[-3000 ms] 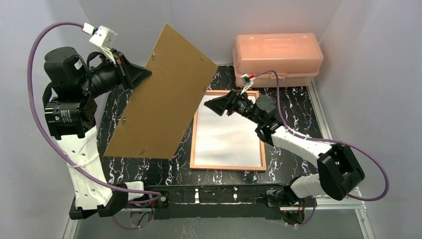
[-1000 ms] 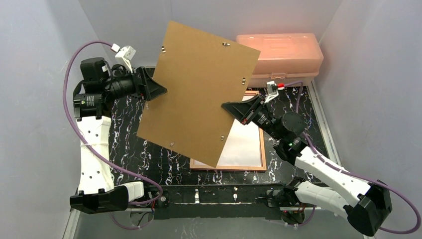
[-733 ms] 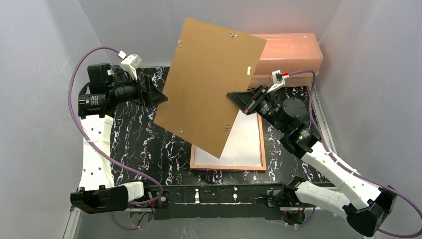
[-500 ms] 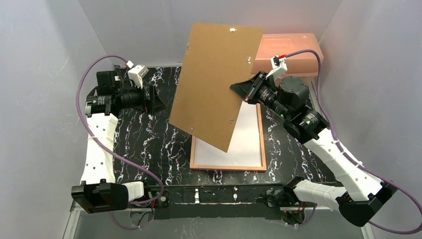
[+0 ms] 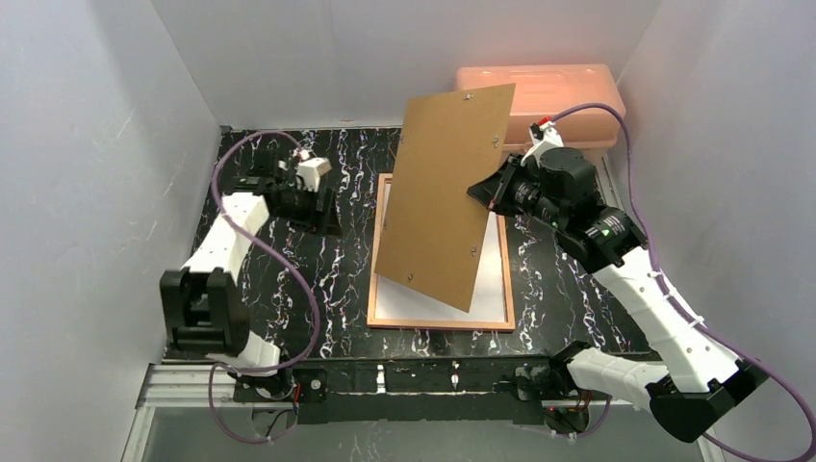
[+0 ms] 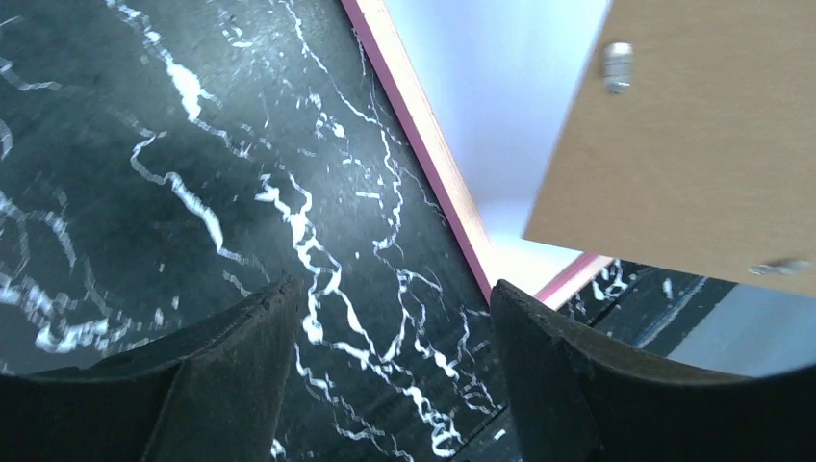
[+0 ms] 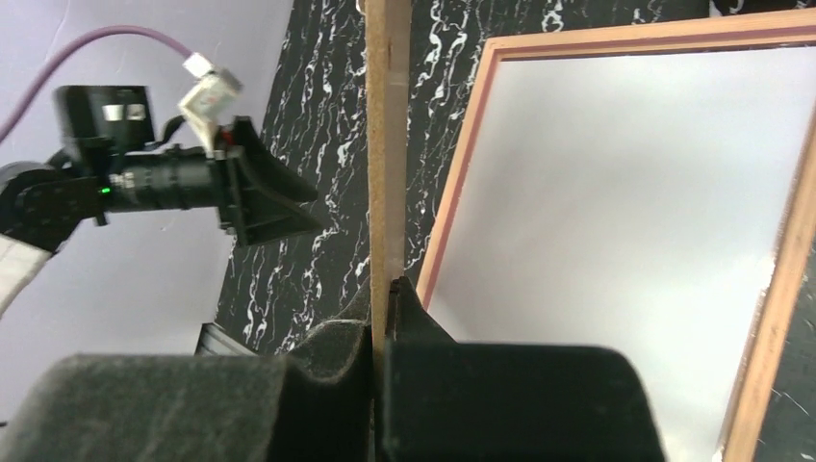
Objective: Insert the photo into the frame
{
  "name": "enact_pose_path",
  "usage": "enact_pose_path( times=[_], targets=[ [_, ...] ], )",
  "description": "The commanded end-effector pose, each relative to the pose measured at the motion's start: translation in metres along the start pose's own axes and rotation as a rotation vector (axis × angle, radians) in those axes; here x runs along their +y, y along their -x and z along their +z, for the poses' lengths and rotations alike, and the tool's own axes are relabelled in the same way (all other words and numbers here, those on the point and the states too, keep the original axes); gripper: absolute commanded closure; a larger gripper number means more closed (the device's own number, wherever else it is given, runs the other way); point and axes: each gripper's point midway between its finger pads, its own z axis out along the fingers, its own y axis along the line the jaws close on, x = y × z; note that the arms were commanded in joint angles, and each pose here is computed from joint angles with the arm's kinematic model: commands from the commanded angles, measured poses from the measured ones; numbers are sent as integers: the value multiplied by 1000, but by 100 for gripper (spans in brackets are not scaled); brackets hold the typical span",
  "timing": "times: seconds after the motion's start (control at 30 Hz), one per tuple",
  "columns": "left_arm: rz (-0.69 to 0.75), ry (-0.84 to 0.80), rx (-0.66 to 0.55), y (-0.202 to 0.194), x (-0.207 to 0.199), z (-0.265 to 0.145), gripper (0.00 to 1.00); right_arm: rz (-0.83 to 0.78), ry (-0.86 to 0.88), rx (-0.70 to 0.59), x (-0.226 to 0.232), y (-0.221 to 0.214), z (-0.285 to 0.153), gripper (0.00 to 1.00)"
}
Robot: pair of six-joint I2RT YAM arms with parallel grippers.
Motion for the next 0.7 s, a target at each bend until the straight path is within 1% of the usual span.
enact_pose_path(
  times=[0.0, 0.1, 0.37, 0.5, 0.67],
  targets=[
    [34, 13, 72, -2, 2, 39, 32, -14, 117, -146, 39, 49, -44, 99],
    [62, 5, 133, -6, 0, 67, 33, -10, 73, -137, 33, 50, -50, 99],
    [103, 9, 210, -6, 1, 121, 32, -8, 40, -120, 24, 43, -54, 99],
    [124, 24, 250, -12, 5, 139, 40, -14, 27, -124, 22, 45, -56, 99],
    [124, 17, 264, -16, 4, 152, 44, -14, 21, -116, 20, 43, -54, 99]
  ],
)
